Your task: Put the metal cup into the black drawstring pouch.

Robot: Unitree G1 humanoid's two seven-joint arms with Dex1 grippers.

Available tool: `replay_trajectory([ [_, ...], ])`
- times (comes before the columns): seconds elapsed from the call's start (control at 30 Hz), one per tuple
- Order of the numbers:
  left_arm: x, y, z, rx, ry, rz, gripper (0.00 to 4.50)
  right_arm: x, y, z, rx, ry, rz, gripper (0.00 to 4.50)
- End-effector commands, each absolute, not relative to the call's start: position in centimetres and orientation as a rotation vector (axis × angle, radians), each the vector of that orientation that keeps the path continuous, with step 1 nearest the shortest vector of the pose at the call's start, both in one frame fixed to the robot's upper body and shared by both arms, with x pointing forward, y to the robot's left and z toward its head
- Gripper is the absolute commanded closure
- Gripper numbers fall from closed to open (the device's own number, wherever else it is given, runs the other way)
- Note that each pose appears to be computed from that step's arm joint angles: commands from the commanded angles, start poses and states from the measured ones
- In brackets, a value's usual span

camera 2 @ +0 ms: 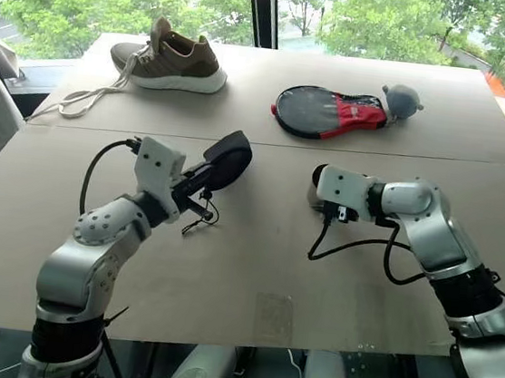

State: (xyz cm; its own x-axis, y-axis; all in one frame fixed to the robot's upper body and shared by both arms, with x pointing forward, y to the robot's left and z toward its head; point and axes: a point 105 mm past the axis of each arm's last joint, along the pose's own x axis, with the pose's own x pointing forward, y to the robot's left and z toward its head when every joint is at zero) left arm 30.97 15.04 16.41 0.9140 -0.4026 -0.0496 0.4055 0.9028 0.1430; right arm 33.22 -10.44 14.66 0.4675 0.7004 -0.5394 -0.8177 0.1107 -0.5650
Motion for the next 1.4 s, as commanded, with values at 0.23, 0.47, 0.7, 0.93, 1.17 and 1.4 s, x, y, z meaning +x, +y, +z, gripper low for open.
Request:
replay_trajectory([
  [0.23, 30.9, 14.9, 17.6, 0.083, 0.020, -0.454, 4.50, 33.1, -9.9, 18.1, -0.963, 0.044, 1.087, 4.46],
  [0.47, 31.2, 14.0, 18.3, -0.016, 0.038, -0.501, 4.50, 31.0, -4.0, 25.6, -0.708, -0.387, 1.125, 4.46],
  [0.7, 31.6, 13.5, 19.4, -0.087, 0.029, -0.538, 4.50, 27.3, -1.4, 24.9, -0.633, -0.498, 1.326, 4.46],
  [0.93, 31.3, 12.8, 20.0, -0.164, 0.024, -0.600, 4.50, 28.4, -1.5, 22.7, -0.715, -0.472, 1.297, 4.46],
  [1.17, 30.7, 12.3, 19.8, -0.162, 0.046, -0.647, 4.50, 30.0, -1.6, 21.8, -0.740, -0.451, 1.228, 4.46],
  [1.4, 30.5, 11.9, 20.2, -0.174, 0.037, -0.674, 4.50, 31.0, -1.6, 20.6, -0.852, -0.444, 1.187, 4.46],
])
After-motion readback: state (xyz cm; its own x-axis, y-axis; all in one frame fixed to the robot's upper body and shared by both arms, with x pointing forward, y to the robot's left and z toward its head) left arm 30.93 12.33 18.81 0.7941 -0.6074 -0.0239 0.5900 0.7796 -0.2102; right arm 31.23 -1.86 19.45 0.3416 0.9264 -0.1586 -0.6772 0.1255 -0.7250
